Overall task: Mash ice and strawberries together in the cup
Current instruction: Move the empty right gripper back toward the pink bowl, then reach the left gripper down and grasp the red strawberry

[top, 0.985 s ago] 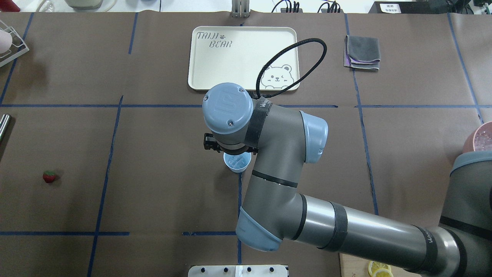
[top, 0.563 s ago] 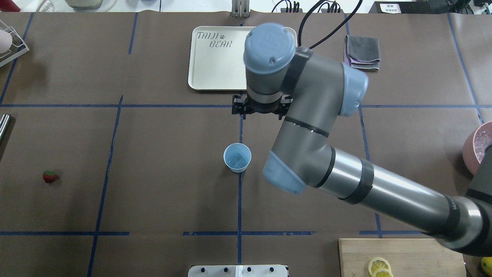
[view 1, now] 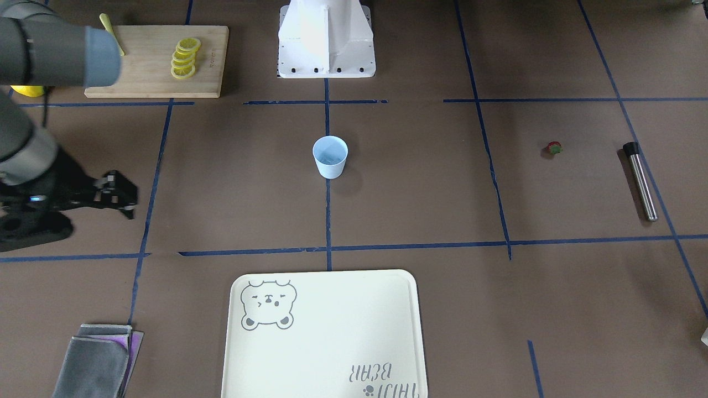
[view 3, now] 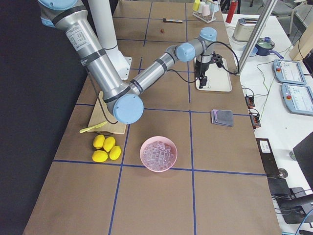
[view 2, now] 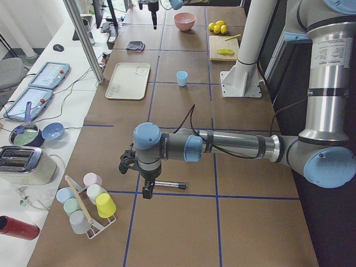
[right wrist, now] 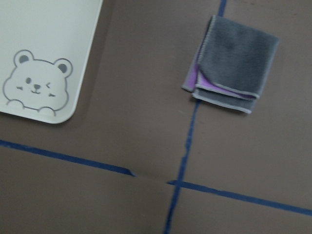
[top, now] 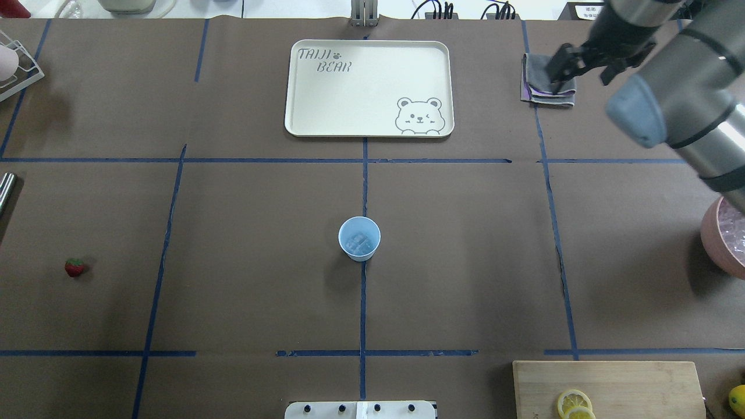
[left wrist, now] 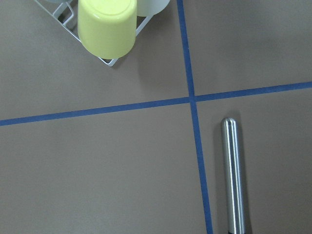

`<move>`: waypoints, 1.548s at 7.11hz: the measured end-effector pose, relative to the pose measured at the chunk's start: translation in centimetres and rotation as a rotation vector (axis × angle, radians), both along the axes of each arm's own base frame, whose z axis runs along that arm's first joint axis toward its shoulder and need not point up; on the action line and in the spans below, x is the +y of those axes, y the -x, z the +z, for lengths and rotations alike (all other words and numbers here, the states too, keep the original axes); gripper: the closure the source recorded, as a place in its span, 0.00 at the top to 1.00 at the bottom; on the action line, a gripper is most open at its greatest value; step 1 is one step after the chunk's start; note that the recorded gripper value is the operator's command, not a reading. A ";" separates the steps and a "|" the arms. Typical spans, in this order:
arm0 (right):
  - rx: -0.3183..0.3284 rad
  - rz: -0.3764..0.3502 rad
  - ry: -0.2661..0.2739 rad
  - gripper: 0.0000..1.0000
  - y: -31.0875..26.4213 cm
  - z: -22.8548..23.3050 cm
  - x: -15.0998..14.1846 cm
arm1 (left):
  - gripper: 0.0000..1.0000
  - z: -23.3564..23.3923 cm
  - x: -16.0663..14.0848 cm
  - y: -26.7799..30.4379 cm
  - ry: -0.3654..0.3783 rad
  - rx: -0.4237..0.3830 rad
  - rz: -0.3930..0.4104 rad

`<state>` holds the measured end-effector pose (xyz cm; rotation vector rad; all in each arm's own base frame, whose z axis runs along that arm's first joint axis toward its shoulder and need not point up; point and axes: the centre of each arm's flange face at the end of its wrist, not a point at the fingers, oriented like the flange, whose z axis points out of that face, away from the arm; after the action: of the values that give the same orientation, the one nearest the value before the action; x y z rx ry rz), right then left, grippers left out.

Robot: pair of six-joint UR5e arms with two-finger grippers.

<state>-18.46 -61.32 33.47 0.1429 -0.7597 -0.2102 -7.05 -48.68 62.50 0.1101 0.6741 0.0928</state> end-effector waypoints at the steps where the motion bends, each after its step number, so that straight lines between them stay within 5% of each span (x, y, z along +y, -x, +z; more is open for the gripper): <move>1: 0.008 -0.035 -0.023 0.99 -6.3 5.4 0.6 | 1.00 -0.4 -0.3 0.0 -0.029 -0.005 0.000; 4: 0.040 -0.065 -0.012 1.00 -21.9 21.6 8.4 | 1.00 -2.4 -2.0 0.0 -0.146 -0.006 -0.003; 6: 0.039 -0.007 0.034 1.00 -26.8 29.5 15.8 | 1.00 -3.8 -3.3 0.0 -0.131 0.004 -0.051; 9: 0.034 0.055 0.093 1.00 -27.5 31.8 18.2 | 1.00 -4.5 -3.6 -0.3 -0.092 0.024 -0.115; 11: 0.029 0.071 0.092 1.00 -27.5 31.1 17.9 | 1.00 -6.4 -3.8 -3.6 -0.134 0.039 -0.056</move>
<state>9.02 -43.40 64.61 0.0793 -0.7331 -0.1098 -3.41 -52.50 56.13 0.2595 0.7033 0.0823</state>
